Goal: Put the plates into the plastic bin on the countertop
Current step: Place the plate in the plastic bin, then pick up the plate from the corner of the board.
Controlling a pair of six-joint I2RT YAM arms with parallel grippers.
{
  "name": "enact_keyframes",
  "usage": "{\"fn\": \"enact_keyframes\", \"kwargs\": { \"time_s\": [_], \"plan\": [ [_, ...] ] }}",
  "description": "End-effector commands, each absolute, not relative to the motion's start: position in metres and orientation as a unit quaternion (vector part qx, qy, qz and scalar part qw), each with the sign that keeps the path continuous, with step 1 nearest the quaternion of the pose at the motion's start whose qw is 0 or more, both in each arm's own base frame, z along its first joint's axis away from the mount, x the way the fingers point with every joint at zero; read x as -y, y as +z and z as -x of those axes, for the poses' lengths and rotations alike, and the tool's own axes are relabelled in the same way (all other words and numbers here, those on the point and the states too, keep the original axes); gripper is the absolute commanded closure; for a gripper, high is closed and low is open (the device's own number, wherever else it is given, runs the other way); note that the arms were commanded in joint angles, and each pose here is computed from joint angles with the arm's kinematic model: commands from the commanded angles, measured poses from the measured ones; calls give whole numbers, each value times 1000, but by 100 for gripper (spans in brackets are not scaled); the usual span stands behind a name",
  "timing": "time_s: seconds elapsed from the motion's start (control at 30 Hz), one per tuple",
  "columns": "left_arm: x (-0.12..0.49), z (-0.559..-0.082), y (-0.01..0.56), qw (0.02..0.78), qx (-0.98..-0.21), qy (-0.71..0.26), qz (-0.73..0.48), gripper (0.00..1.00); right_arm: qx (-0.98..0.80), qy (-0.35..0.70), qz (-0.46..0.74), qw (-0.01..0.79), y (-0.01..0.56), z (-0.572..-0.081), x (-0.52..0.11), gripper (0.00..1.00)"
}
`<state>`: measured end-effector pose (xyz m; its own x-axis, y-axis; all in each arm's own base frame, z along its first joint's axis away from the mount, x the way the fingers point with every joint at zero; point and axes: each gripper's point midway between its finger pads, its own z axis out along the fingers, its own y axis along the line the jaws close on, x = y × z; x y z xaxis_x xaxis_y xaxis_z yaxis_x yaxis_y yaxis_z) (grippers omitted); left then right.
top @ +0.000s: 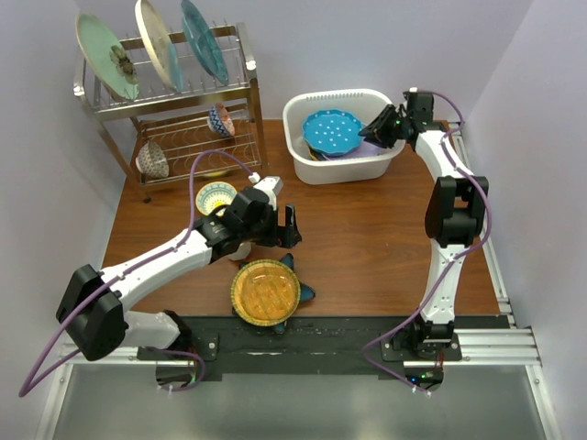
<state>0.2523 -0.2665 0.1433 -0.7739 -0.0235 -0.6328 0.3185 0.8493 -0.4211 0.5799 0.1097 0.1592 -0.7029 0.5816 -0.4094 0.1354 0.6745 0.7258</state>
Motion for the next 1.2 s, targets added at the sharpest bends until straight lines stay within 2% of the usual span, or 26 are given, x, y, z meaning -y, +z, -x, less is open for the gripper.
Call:
{"fn": "enact_keyframes", "kwargs": {
  "time_s": [0.0, 0.17, 0.27, 0.3, 0.4, 0.6, 0.67, 0.77, 1.17],
  "plan": [
    [270, -255, 153, 342, -895, -274, -85, 6, -838, 360, -183, 365, 202, -584, -109, 65],
    [271, -254, 154, 342, -894, -276, -86, 6, -838, 360, -182, 368, 205, -583, -107, 58],
    [270, -254, 156, 345, -892, -279, -85, 6, -837, 361, -174, 373, 211, -581, -107, 48],
    [269, -254, 157, 345, -892, -278, -85, 6, -835, 363, -171, 378, 218, -579, -108, 41],
    [269, -254, 158, 347, -891, -279, -85, 6, -830, 361, -165, 391, 228, -576, -107, 29],
    [271, -253, 162, 349, -888, -285, -86, 6, -827, 355, -159, 406, 254, -563, -106, 19],
    [271, -254, 163, 350, -888, -286, -85, 6, -826, 349, -156, 414, 263, -555, -106, 10],
    [270, -254, 165, 353, -887, -287, -83, 6, -820, 348, -151, 428, 275, -541, -111, 3],
    [263, -251, 182, 367, -882, -285, -80, 5, -831, 345, -81, 429, 297, -482, -167, 1]
  ]
}}
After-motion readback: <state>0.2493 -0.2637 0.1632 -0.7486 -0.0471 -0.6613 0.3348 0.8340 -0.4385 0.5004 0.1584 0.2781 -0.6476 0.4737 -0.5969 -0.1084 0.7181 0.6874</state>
